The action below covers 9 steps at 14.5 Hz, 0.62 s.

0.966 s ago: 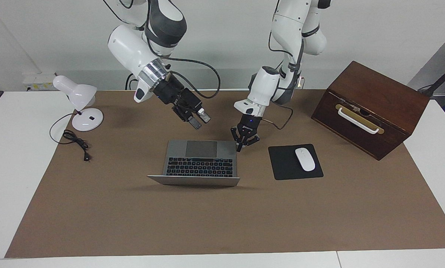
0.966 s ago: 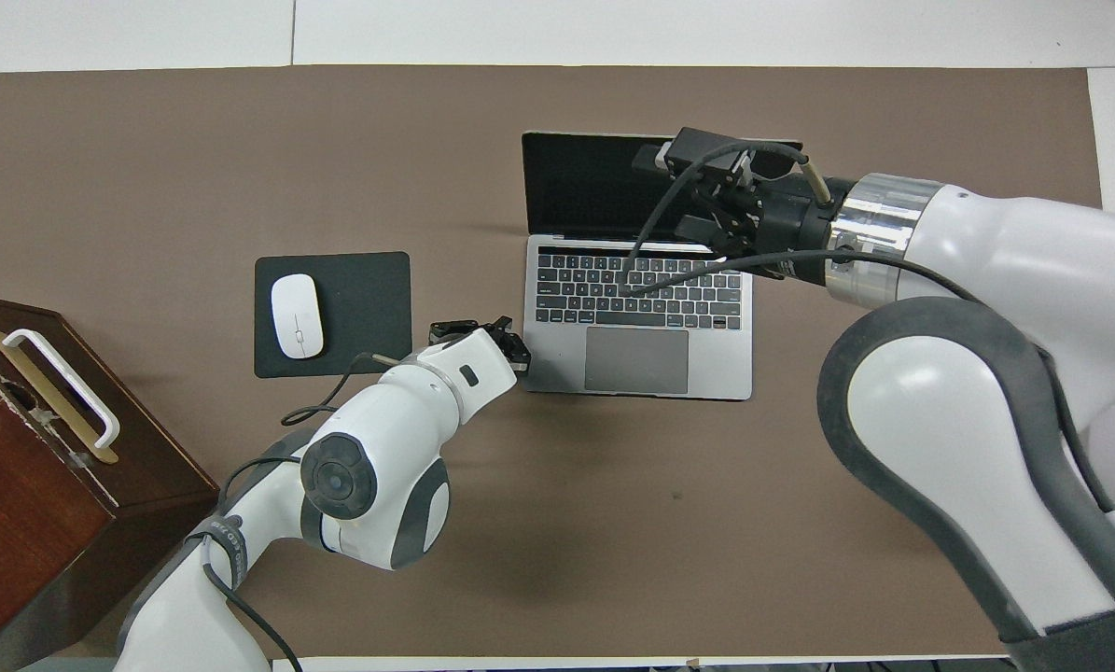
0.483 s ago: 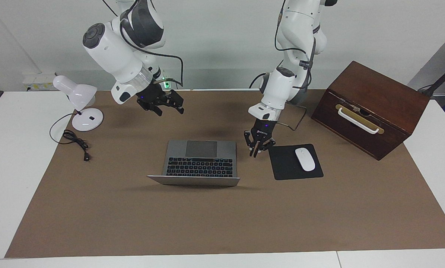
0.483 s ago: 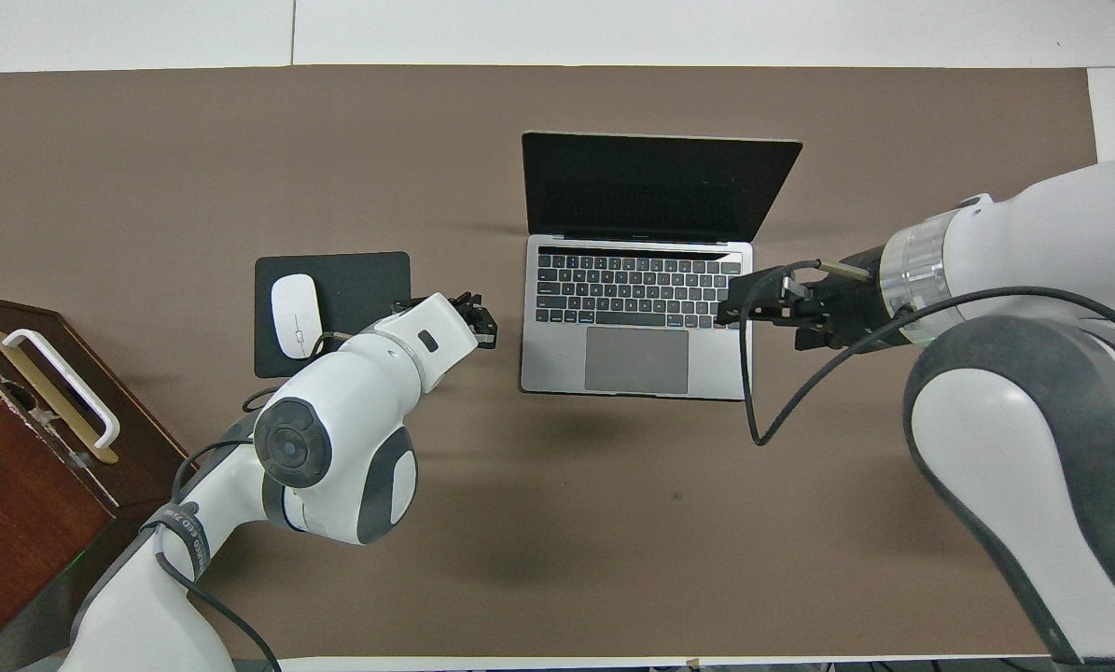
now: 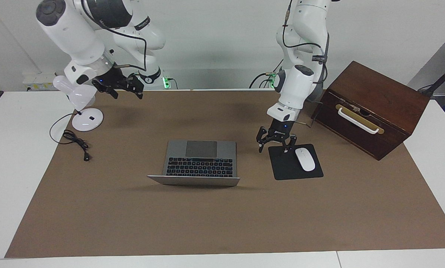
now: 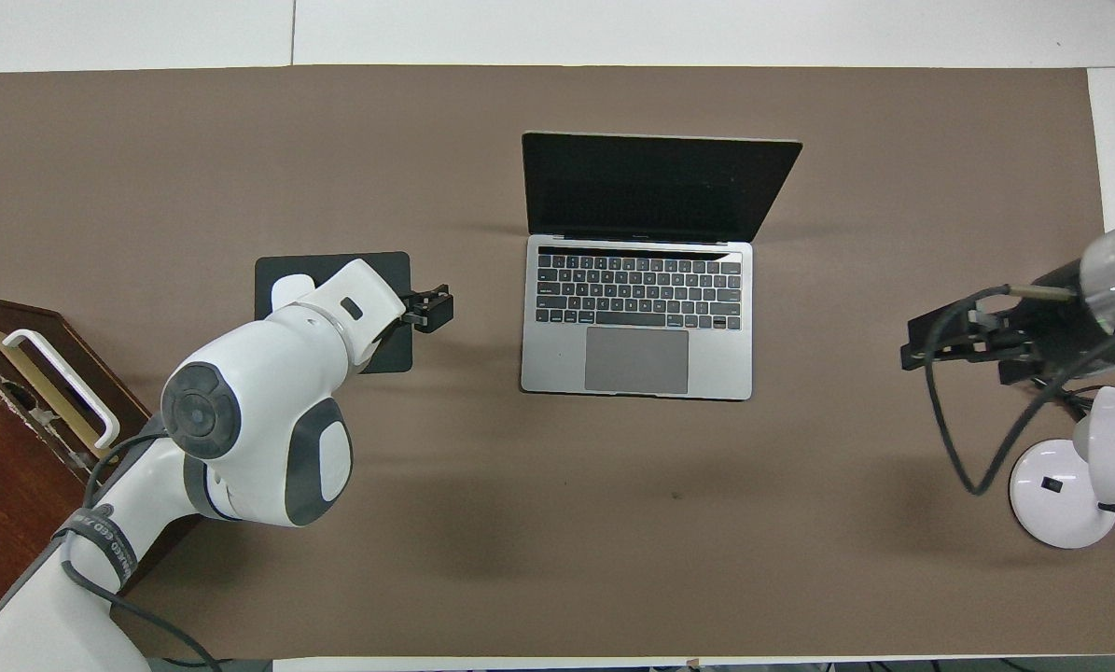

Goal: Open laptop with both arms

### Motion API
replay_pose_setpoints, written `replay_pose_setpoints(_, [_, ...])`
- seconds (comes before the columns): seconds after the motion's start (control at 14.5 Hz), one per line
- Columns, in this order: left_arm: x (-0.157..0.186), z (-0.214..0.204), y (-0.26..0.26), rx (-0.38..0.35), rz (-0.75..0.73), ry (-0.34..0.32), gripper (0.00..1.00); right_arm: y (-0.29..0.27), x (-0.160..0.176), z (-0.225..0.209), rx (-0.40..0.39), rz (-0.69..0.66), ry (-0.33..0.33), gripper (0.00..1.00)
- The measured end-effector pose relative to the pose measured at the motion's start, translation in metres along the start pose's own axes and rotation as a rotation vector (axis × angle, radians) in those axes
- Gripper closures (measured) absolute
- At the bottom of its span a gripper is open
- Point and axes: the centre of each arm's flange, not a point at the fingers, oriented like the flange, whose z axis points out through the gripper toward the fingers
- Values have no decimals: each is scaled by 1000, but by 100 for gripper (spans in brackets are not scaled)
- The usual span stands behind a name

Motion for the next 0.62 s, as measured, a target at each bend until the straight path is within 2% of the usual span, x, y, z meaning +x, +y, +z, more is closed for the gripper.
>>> replay_pose_setpoints(0.21, [8,-6,-27,22,-44,13,0,28,4,-23,-80,-18,83,0])
replay_pose_setpoints(0.41, [17,-13,-67,56,-107,32,0,33,16,-39,-158,-70,217,0])
replay_pose_setpoints(0.55, [26,-22,-98,79,-156,49,0,33,19,-40,-170,-87,240,0])
replay_pose_setpoints(0.62, [32,-27,-112,84,-183,27,0,33,20,-38,-170,-87,236,0])
